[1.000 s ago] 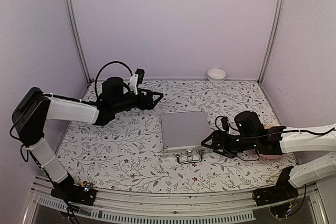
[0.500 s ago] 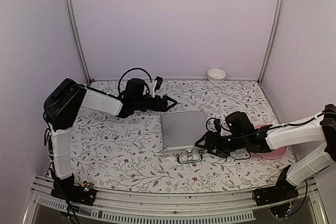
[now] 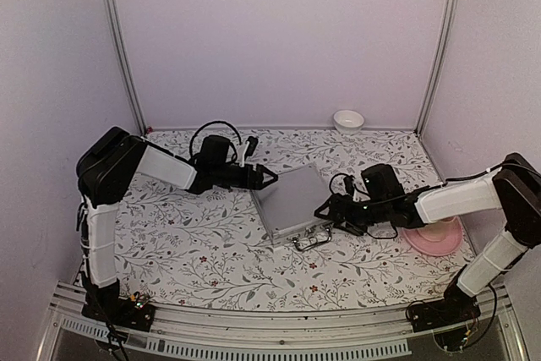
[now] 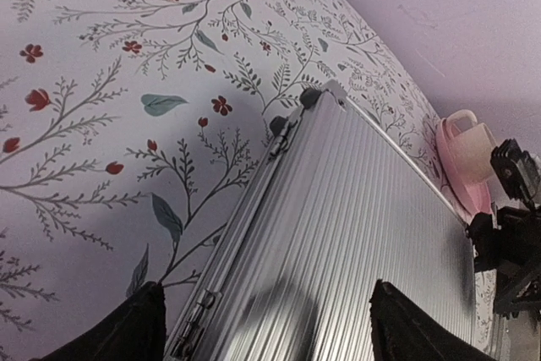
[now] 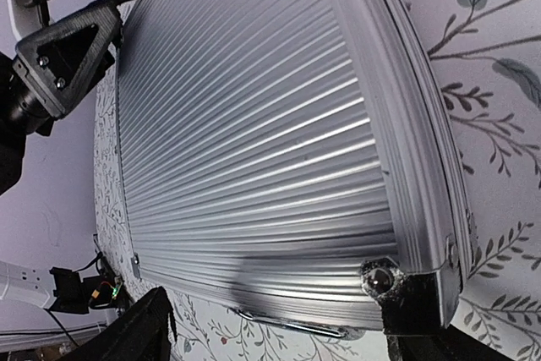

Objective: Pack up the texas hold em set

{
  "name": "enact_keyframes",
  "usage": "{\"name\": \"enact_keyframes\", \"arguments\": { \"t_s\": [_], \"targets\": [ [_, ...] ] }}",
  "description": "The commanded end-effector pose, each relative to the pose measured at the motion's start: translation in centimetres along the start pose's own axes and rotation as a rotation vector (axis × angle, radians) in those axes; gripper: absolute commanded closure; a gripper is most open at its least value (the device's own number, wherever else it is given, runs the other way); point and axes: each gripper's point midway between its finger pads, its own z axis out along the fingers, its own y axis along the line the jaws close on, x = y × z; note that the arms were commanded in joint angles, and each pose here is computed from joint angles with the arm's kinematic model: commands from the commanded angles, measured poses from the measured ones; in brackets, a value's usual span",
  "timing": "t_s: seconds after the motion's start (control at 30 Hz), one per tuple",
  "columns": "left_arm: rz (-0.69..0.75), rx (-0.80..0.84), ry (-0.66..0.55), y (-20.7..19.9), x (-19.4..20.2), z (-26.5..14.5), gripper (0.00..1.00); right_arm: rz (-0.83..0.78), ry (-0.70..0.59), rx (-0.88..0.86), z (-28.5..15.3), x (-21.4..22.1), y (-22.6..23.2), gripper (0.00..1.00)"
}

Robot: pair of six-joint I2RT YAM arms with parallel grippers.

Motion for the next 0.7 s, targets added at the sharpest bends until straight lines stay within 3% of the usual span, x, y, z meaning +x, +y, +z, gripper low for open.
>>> {"name": "enact_keyframes", "arguments": {
  "t_s": [0.0, 0.2, 0.5, 0.67],
  "targets": [
    [0.003, 0.100, 0.030, -2.8, 1.3, -1.9, 0.17, -0.146, -0.133, -0.090, 0.3, -5.6, 3.4, 0.14],
    [0.035, 0.144, 0.019, -5.6, 2.2, -4.8, 0.17, -0.221, -0.117, -0.114, 1.8, -7.2, 4.4, 0.15],
    [0.100, -0.049, -0.065, -5.5, 2.7, -9.7, 0.17, -0.209, -0.138, -0.069, 0.0, -7.0, 3.0, 0.14],
    [0.164, -0.141, -0.141, -5.9, 0.9, -12.2, 0.17, -0.172, -0.102, -0.019, -1.5, -5.0, 1.2, 0.15]
  ]
}}
